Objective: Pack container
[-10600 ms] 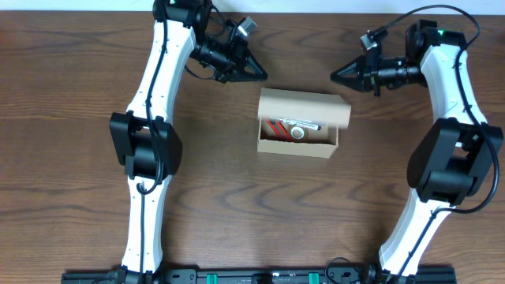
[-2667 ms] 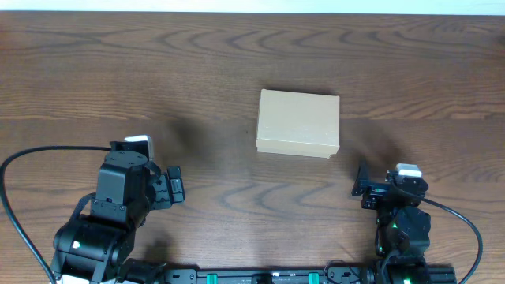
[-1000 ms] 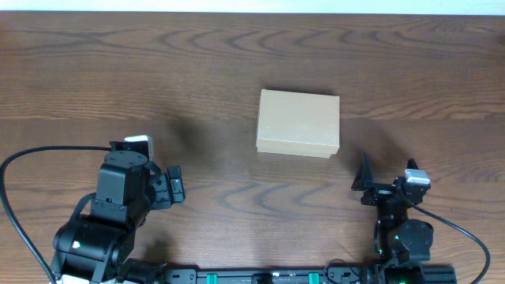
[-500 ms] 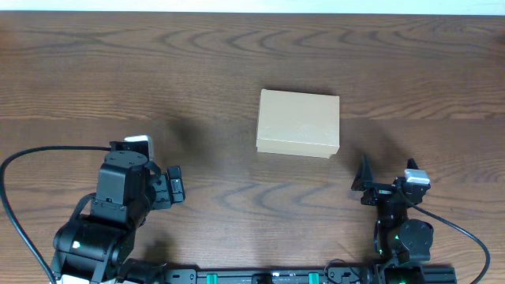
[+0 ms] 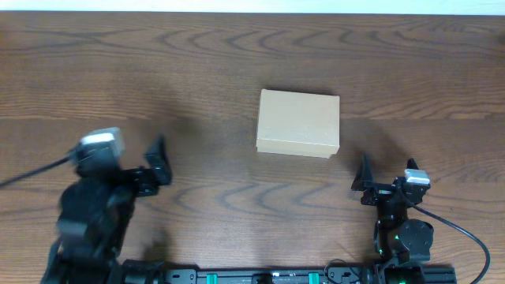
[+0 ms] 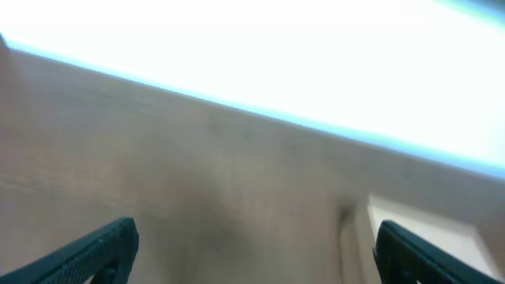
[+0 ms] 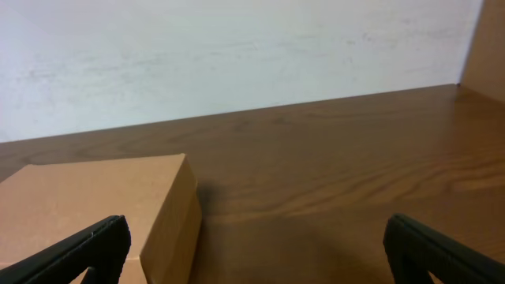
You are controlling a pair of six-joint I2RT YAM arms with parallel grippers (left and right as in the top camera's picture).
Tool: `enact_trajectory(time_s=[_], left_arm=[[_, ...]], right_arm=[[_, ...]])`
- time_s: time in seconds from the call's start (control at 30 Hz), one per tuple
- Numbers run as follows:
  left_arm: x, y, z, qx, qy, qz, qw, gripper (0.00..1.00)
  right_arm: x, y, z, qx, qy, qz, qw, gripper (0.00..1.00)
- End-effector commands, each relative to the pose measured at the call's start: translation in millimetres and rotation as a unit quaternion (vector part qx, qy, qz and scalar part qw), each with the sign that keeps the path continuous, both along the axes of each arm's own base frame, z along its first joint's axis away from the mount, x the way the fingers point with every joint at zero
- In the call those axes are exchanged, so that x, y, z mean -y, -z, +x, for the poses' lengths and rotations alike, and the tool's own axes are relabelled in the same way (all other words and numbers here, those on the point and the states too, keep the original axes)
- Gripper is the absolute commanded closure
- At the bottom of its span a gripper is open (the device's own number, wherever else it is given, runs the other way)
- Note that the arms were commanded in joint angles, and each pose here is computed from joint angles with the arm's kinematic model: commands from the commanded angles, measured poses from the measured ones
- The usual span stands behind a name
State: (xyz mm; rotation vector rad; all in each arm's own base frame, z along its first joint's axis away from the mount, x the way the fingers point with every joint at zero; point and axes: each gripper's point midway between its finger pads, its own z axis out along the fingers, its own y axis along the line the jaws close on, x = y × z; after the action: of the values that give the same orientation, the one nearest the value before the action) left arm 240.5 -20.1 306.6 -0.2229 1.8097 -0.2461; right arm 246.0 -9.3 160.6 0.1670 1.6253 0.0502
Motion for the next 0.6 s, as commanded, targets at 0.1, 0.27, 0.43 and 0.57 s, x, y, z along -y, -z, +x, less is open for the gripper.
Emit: enact_trajectory(time_s=[0.1, 0.27, 0.43, 0.57], left_arm=[[-33.7, -3.8, -3.7, 0.112, -0.070, -0.002, 0.991, 0.05], [-39.7, 4.1, -0.8, 0.195, -0.081, 0.017, 0.977, 0.05], [-40.4, 18.9, -4.8, 0.253, -0.084, 0.047, 0.963, 0.05], [-45.9, 41.8, -4.0, 0.249, -0.095, 0.055, 0.962, 0.05]], right_arm=[[0.9, 1.4, -0.1, 0.000, 0.001, 0.000, 1.000, 0.01], [0.9, 1.3, -0.1, 0.000, 0.001, 0.000, 1.000, 0.01], [0.9, 1.4, -0.1, 0.000, 0.001, 0.000, 1.000, 0.01], [0.9, 1.4, -0.1, 0.000, 0.001, 0.000, 1.000, 0.01]])
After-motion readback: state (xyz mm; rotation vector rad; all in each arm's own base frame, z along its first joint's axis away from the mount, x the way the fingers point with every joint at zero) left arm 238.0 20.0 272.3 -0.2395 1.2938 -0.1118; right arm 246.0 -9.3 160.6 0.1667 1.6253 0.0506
